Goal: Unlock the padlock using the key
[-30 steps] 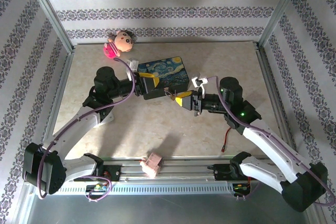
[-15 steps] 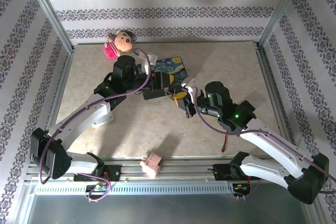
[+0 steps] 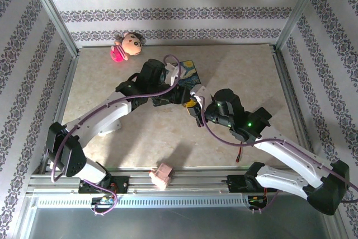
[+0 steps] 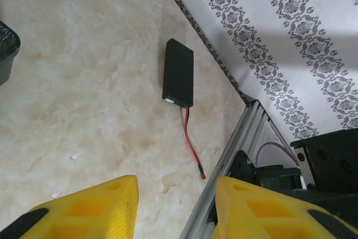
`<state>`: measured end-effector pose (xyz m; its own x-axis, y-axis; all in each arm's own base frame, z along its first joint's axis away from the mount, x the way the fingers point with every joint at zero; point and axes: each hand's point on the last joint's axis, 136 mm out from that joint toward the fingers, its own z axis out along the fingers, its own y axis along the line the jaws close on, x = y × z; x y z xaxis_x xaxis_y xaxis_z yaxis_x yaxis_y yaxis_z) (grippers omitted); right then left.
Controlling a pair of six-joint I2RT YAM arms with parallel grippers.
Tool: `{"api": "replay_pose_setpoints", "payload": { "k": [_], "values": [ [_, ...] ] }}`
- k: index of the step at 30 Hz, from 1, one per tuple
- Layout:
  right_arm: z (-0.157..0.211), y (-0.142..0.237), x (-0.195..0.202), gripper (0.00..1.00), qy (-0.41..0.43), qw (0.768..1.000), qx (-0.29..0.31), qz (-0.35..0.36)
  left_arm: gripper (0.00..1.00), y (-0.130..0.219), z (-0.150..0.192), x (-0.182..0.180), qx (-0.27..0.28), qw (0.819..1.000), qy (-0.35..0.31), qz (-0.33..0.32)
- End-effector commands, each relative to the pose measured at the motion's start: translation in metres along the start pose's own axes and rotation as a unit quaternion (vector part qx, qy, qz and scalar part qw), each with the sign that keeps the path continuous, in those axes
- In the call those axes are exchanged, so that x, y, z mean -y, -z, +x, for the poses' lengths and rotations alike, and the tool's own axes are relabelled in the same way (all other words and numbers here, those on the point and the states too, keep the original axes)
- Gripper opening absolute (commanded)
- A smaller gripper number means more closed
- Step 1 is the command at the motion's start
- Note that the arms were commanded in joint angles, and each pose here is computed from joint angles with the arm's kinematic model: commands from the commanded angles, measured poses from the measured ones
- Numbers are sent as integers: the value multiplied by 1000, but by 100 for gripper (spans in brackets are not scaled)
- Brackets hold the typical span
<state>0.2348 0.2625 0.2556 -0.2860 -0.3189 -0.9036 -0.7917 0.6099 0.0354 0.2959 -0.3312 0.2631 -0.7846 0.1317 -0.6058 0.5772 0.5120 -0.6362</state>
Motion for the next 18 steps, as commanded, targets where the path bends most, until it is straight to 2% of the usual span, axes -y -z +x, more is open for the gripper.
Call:
{"api": "replay_pose_setpoints", "payload": {
  "k": [1, 8, 11, 13, 16, 18],
  "values": [
    [-12, 4, 0, 0, 13, 1000, 15, 9, 38, 5, 2, 5, -10, 1000, -19, -11],
    [-13, 4, 2, 0, 13, 1000, 17, 15, 27, 8, 3, 3, -8, 1000, -18, -20],
    [-13, 3, 2, 0, 13, 1000, 16, 14, 15, 10, 3, 3, -5, 1000, -19, -24],
    [-12, 3, 2, 0, 13, 1000, 15, 14, 1, 11, 1, 4, 0, 999, -21, -24],
    [-10, 1, 2, 0, 5, 1000, 11, 15, 0, 16, -6, 3, 22, 999, -27, -32],
    [-8, 1, 3, 12, -10, 1000, 9, 14, 0, 23, -12, 2, 48, 997, -39, -36]
  ]
}}
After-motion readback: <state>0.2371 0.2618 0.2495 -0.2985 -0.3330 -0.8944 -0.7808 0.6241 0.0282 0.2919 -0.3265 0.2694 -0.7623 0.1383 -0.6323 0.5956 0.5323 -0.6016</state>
